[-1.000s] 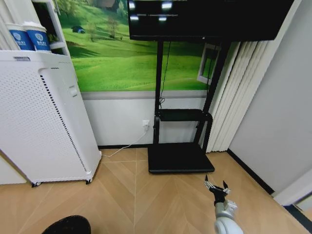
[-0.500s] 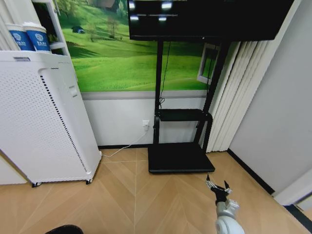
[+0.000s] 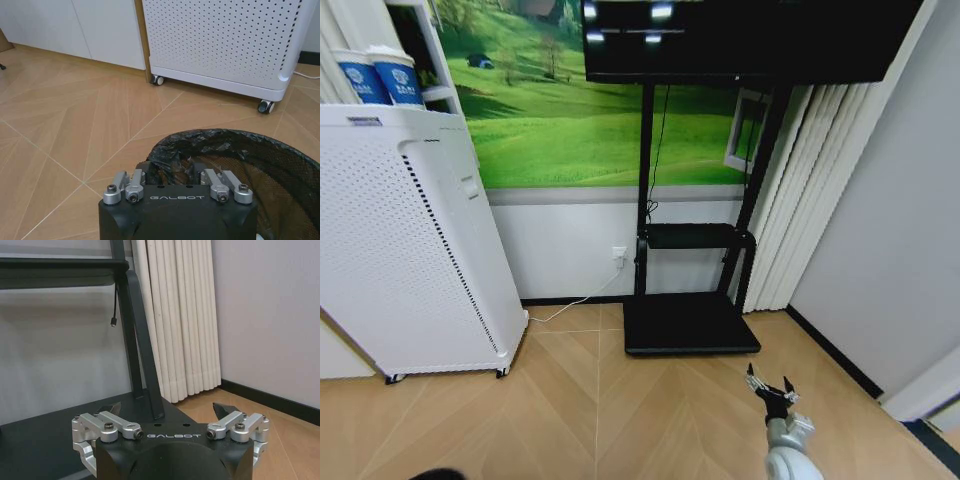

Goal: Pick up the trash bin and place the garbage on the floor into it.

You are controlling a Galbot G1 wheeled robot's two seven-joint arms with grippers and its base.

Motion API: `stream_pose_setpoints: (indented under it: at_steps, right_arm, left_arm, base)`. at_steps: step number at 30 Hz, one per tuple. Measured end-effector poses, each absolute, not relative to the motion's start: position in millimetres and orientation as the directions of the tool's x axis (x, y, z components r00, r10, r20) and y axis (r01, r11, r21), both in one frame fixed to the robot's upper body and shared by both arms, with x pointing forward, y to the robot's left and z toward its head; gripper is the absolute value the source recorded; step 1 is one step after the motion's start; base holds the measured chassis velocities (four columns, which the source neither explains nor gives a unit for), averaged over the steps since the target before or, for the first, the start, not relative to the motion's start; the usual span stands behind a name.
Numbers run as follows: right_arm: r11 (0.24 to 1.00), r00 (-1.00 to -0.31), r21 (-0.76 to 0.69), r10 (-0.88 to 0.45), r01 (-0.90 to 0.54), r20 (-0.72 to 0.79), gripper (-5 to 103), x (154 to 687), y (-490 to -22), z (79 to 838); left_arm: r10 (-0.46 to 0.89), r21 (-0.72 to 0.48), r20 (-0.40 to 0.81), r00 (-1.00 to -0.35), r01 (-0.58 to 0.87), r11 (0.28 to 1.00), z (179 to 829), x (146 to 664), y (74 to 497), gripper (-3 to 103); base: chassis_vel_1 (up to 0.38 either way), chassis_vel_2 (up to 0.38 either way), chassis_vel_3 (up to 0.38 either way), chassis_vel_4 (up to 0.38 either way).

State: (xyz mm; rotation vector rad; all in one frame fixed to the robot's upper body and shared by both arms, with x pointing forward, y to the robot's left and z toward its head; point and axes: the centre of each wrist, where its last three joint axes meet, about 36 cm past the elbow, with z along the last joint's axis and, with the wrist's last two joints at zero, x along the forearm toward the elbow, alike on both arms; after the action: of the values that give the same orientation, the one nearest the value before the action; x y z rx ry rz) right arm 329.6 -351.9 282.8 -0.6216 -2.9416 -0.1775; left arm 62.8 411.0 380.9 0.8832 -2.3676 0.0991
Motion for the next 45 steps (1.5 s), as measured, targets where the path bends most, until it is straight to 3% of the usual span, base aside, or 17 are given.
stream_pose_setpoints:
  at_steps: [2, 3, 5, 6, 9, 10, 12, 13, 15, 16, 22, 29, 36, 45]
  right_arm:
    - [0.907, -0.905, 0.088, 0.396, 0.413, 0.157, 100, 330, -353, 281]
    - [0.907, -0.905, 0.088, 0.396, 0.413, 0.157, 100, 330, -353, 281]
    - [0.904, -0.901, 0.088, 0.401, 0.418, 0.163, 100, 331, -355, 281]
    - [0.904, -0.901, 0.088, 0.401, 0.418, 0.163, 100, 331, -355, 281]
    - [0.903, -0.899, 0.087, 0.403, 0.421, 0.170, 100, 331, -356, 282]
    - [0.903, -0.899, 0.087, 0.403, 0.421, 0.170, 100, 331, -356, 282]
    - [0.907, -0.904, 0.085, 0.397, 0.413, 0.160, 100, 332, -354, 286]
    - [0.907, -0.904, 0.085, 0.397, 0.413, 0.160, 100, 332, -354, 286]
    - [0.915, -0.912, 0.065, 0.389, 0.399, 0.131, 100, 332, -350, 293]
    - [0.923, -0.921, 0.040, 0.376, 0.382, 0.104, 100, 330, -347, 302]
    - [0.956, -0.956, 0.014, 0.291, 0.292, 0.048, 100, 321, -322, 348]
    - [0.995, -0.997, 0.072, 0.071, 0.073, 0.036, 100, 305, -272, 421]
    - [0.997, -0.998, 0.079, -0.013, -0.009, 0.056, 100, 262, -252, 445]
    - [1.000, -0.999, 0.021, 0.020, 0.021, 0.025, 100, 244, -247, 441]
  left_arm:
    - [-0.568, 0.111, 0.567, -0.596, -0.628, 0.770, 387, 62, 411, 55]
    - [-0.568, 0.111, 0.567, -0.596, -0.628, 0.770, 387, 62, 411, 55]
    - [-0.529, 0.054, 0.566, -0.632, -0.612, 0.789, 416, 63, 402, 66]
    - [-0.529, 0.054, 0.566, -0.632, -0.612, 0.789, 416, 63, 402, 66]
    - [-0.425, 0.006, 0.518, -0.742, -0.494, 0.869, 461, 74, 391, 82]
    - [-0.425, 0.006, 0.518, -0.742, -0.494, 0.869, 461, 74, 391, 82]
    - [-0.362, 0.003, 0.455, -0.814, -0.405, 0.914, 482, 90, 385, 92]
    - [-0.362, 0.003, 0.455, -0.814, -0.405, 0.914, 482, 90, 385, 92]
    - [-0.309, 0.019, 0.364, -0.879, -0.325, 0.946, 493, 112, 380, 99]
    - [-0.274, 0.045, 0.299, -0.914, -0.274, 0.961, 500, 128, 374, 99]
    - [-0.116, 0.116, 0.151, -0.982, -0.099, 0.988, 519, 182, 351, 100]
    - [-0.070, 0.190, 0.100, -0.993, -0.050, 0.981, 513, 199, 349, 100]
    - [0.021, 0.151, 0.082, -0.996, 0.033, 0.988, 495, 218, 343, 100]
    - [0.111, 0.062, 0.040, -0.993, 0.113, 0.992, 482, 222, 320, 100]
  base:
    - [0.000, 0.000, 0.000, 0.000]
    - [0.000, 0.000, 0.000, 0.000]
    - [0.000, 0.000, 0.000, 0.000]
    - [0.000, 0.000, 0.000, 0.000]
    - [0.000, 0.000, 0.000, 0.000]
    - [0.000, 0.000, 0.000, 0.000]
    - [0.000, 0.000, 0.000, 0.000]
    - [0.000, 0.000, 0.000, 0.000]
    - [0.000, 0.000, 0.000, 0.000]
    - [0.000, 0.000, 0.000, 0.000]
    - [0.000, 0.000, 0.000, 0.000]
    - [0.000, 0.000, 0.000, 0.000]
    - [0.000, 0.000, 0.000, 0.000]
    - [0.000, 0.000, 0.000, 0.000]
